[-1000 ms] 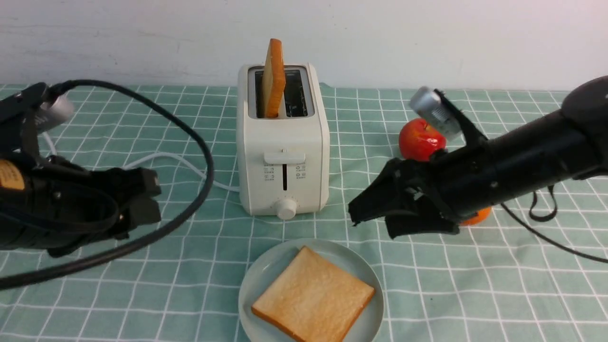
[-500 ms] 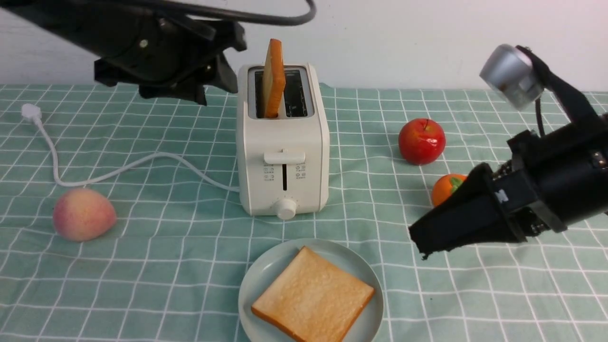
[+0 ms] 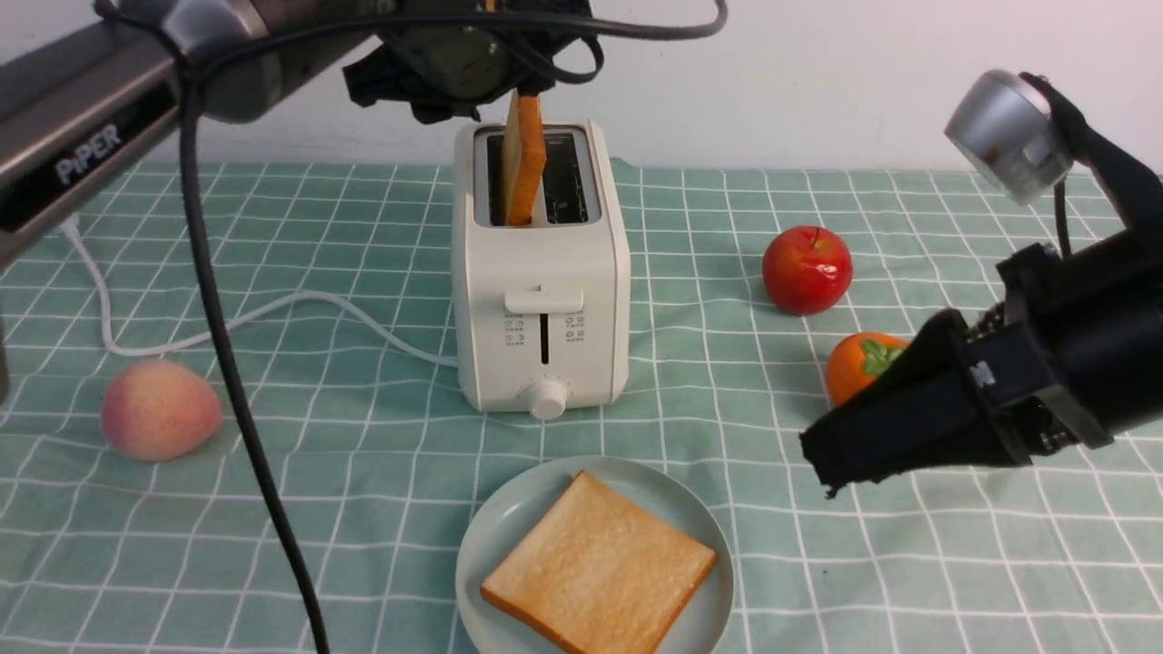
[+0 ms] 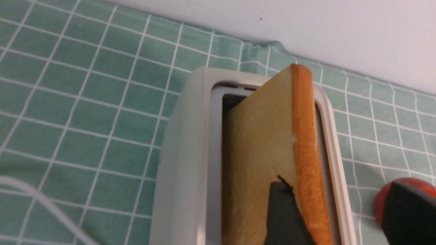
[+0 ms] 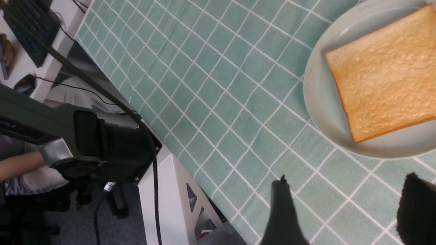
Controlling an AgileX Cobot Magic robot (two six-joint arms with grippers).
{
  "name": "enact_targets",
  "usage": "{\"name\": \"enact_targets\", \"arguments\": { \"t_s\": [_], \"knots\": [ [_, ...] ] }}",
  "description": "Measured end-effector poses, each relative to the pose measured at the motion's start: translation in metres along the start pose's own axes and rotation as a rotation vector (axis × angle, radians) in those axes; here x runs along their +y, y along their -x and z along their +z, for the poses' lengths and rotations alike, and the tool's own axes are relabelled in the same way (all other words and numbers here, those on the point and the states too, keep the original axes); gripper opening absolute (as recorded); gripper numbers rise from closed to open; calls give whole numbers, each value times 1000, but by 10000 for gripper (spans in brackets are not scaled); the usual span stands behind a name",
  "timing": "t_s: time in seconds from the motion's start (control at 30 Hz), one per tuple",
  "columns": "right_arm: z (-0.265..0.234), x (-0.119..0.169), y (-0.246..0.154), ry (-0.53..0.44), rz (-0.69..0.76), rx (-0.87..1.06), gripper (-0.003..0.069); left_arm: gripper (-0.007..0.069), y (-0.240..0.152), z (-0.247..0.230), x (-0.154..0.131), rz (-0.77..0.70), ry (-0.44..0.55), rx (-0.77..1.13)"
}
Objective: Take toasted bread from bread machine on blue coffee table place on plate.
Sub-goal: 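Reach for a toast slice standing in the toaster with the left gripper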
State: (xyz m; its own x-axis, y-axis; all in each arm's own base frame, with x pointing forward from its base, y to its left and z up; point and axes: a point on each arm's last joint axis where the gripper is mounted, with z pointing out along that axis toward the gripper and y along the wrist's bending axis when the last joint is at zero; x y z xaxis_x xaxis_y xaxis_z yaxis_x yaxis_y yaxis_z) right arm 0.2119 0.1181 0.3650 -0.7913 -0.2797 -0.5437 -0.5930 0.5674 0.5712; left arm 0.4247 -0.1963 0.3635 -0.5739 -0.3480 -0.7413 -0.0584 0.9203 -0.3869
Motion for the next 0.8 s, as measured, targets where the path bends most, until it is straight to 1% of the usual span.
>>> {"name": "enact_targets", "arguments": {
  "t_s": [0.13, 0.27, 0.4, 0.53, 0.63, 0.7, 0.73, 0.77, 0.8],
  "knots": [
    [0, -1, -1, -15, -6, 9, 437, 382, -9, 21, 0, 10, -16, -2],
    [0, -1, -1, -16, -7, 9, 437, 382, -20, 40, 3, 35, 9, 13],
    [0, -1, -1, -16, -7, 9, 436, 380, -25, 49, 6, 46, 22, 22],
    [0, -1, -1, -16, -7, 9, 433, 353, -26, 51, 6, 68, 27, 23],
    [0, -1, -1, -15, -6, 8, 432, 270, -26, 51, 6, 109, 29, 26],
    [0, -1, -1, -14, -6, 8, 432, 194, -27, 50, 8, 139, 41, 39],
    [0, -1, -1, -14, -6, 8, 432, 185, -27, 50, 8, 143, 43, 41],
    [0, -1, -1, -14, -6, 8, 432, 134, -26, 47, 8, 174, 52, 48],
    [0, -1, -1, -14, -6, 8, 432, 101, -24, 43, 8, 194, 57, 51]
  ]
}}
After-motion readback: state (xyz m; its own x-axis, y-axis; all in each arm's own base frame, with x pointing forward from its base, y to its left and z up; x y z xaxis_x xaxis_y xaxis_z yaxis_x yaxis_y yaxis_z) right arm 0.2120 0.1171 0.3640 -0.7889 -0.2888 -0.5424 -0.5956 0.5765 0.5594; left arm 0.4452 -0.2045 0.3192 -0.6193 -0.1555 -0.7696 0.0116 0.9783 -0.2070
